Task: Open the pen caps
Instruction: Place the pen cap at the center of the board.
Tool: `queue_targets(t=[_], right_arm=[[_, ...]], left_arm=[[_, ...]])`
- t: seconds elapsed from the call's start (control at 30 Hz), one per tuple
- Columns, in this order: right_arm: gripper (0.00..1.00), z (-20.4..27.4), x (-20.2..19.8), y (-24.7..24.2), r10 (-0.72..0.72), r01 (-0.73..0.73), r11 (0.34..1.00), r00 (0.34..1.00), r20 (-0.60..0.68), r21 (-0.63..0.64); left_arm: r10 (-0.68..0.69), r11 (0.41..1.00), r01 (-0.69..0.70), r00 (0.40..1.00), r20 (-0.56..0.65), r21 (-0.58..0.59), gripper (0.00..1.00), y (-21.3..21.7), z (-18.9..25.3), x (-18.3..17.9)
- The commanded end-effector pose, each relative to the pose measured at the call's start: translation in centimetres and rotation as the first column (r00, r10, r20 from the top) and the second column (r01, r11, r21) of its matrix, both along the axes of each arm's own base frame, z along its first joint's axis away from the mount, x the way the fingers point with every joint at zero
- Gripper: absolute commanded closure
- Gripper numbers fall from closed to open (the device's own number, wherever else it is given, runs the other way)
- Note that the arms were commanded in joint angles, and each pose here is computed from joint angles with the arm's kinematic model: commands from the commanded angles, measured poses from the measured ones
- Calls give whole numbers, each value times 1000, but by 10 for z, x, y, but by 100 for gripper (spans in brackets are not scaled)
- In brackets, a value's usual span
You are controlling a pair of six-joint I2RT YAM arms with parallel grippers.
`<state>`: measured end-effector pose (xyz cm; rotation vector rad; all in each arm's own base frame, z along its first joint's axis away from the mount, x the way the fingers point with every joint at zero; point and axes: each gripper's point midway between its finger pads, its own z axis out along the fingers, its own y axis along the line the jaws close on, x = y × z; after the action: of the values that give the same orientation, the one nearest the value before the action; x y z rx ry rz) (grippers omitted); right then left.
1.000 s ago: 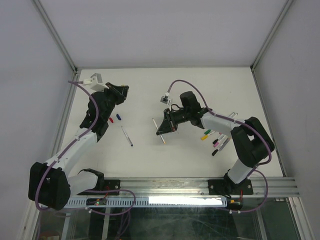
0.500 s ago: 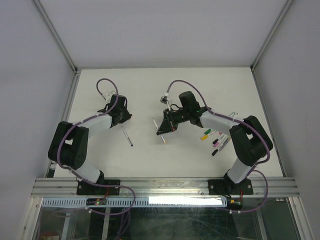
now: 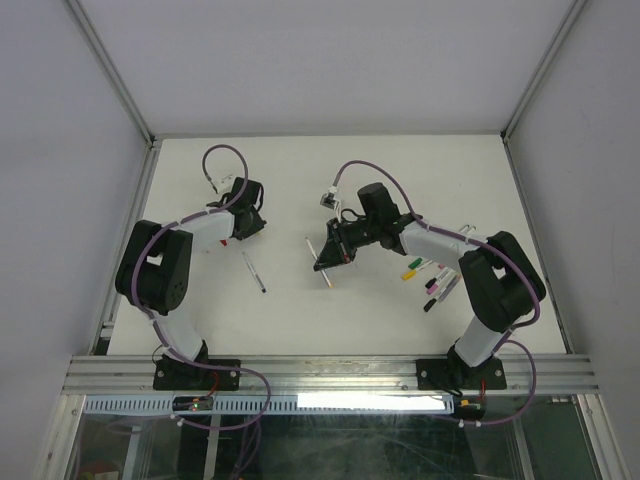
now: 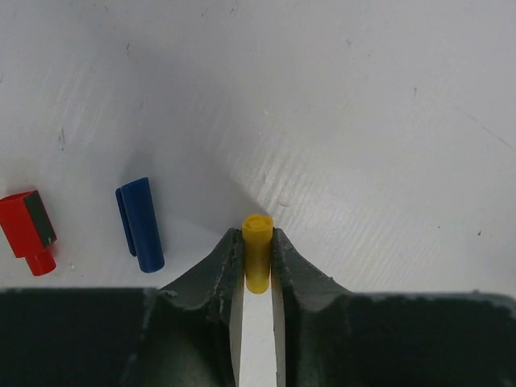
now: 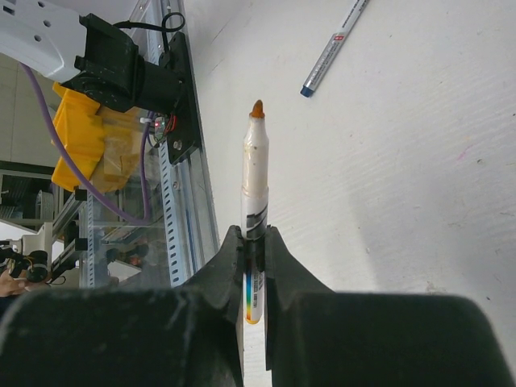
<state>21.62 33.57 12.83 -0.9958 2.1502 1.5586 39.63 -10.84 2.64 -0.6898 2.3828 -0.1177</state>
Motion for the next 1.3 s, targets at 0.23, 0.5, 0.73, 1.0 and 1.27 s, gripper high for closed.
queue_targets(t=[0.23, 0.5, 0.73, 1.0, 1.27], right_arm=[[100, 11, 11, 9, 4, -6, 1000, 998, 57, 26], [100, -4, 11, 13, -14, 14, 1000, 999, 28, -4], [100, -24, 8, 33, -16, 18, 996, 1000, 22, -93], [100, -59, 12, 81, -75, 59, 963, 996, -53, -264], [100, -85, 35, 115, -264, 219, 878, 963, -51, -425]], left_arm=[[39, 996, -38, 999, -17, 81, 71, 14, 0, 2], [13, 999, -13, 1000, 5, 53, 68, 9, 13, 4], [-32, 999, 34, 993, 116, -19, 62, -1, 64, 0], [-38, 997, 57, 955, 295, -58, 54, 13, 125, -43], [55, 983, 42, 862, 503, -179, 43, 28, 172, -89]])
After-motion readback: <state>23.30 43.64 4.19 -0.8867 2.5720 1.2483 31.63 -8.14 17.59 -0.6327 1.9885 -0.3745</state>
